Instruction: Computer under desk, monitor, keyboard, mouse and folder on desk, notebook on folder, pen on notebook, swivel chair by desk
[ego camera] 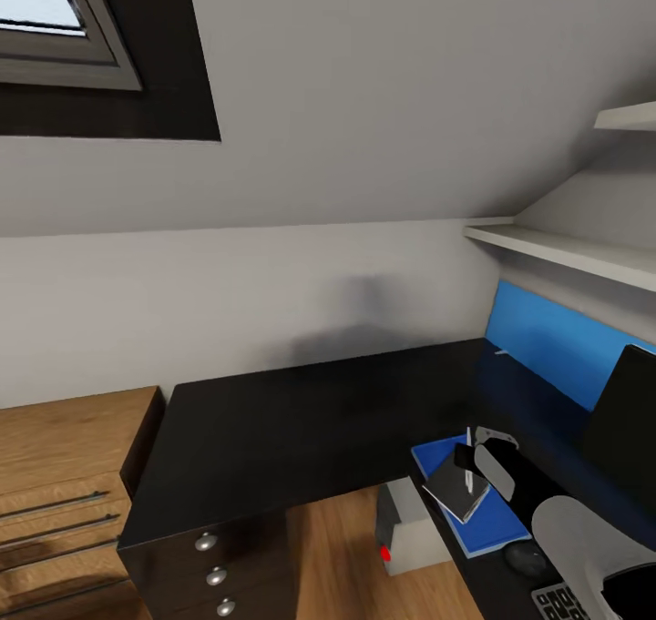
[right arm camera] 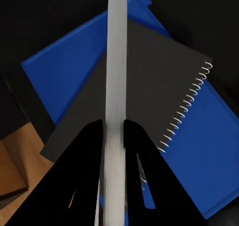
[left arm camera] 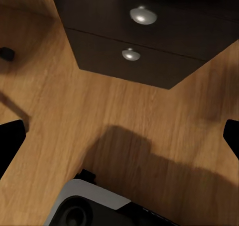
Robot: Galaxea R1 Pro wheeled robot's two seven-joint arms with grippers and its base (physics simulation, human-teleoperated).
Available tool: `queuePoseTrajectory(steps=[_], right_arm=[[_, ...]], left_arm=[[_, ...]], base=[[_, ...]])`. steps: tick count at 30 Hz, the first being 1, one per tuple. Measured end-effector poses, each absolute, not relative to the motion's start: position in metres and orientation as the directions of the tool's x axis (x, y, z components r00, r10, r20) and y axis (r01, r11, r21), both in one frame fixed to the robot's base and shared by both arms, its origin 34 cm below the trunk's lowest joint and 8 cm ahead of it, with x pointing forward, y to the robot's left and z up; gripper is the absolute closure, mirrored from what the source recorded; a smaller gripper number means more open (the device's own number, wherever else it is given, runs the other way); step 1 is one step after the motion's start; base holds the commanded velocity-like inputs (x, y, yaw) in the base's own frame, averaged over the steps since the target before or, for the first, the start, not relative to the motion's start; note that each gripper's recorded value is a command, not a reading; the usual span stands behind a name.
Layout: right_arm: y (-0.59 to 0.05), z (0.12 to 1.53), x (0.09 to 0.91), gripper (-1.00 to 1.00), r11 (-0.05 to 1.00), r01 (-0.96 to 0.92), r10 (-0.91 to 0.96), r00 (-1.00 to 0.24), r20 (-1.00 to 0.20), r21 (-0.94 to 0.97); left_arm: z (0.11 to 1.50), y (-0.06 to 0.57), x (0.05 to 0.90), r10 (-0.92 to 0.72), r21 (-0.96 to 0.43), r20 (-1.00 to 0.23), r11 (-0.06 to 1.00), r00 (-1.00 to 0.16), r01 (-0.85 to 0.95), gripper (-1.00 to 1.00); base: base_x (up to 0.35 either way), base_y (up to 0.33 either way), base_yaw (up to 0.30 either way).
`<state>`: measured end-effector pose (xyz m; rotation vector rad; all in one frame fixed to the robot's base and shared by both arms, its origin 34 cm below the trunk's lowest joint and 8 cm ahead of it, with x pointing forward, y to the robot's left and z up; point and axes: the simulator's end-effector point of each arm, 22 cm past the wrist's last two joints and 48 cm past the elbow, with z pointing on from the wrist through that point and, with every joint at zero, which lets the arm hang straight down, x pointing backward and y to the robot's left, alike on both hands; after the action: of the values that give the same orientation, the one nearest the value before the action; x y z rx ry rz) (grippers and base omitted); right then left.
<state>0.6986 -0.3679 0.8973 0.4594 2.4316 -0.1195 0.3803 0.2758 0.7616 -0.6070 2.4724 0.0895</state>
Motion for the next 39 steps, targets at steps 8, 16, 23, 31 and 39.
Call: queuePoseTrajectory(steps=[8, 16, 23, 31, 39], right_arm=[[-0.364, 0.898, 0.699, 1.0, 0.937, 0.348, 0.29, -0.728, -0.621, 0.029], [-0.364, 0.896, 0.701, 1.0, 0.937, 0.347, 0.288, -0.728, -0.622, 0.028], [-0.365, 0.891, 0.704, 1.0, 0.937, 0.348, 0.289, -0.728, -0.622, 0.027], [-0.365, 0.885, 0.706, 1.0, 0.937, 0.349, 0.29, -0.728, -0.621, 0.028], [-0.365, 0.879, 0.71, 1.0, 0.937, 0.349, 0.29, -0.728, -0.622, 0.029]], left_arm=[[0.762, 0.274, 0.381, -0.402, -0.074, -0.559, 0.895, -0.725, -0.44, -1.0], [0.762, 0.274, 0.384, -0.404, -0.077, -0.563, 0.894, -0.721, -0.441, -1.0], [0.758, 0.274, 0.388, -0.405, -0.079, -0.564, 0.894, -0.72, -0.442, -1.0], [0.752, 0.274, 0.391, -0.406, -0.079, -0.564, 0.893, -0.719, -0.443, -1.0], [0.746, 0.274, 0.394, -0.405, -0.078, -0.566, 0.893, -0.718, -0.443, -1.0]], base=[[0.011, 0.0, 0.0], [0.001, 0.0, 0.0], [0.0, 0.0, 0.0], [0.0, 0.0, 0.0], [0.0, 0.0, 0.0]])
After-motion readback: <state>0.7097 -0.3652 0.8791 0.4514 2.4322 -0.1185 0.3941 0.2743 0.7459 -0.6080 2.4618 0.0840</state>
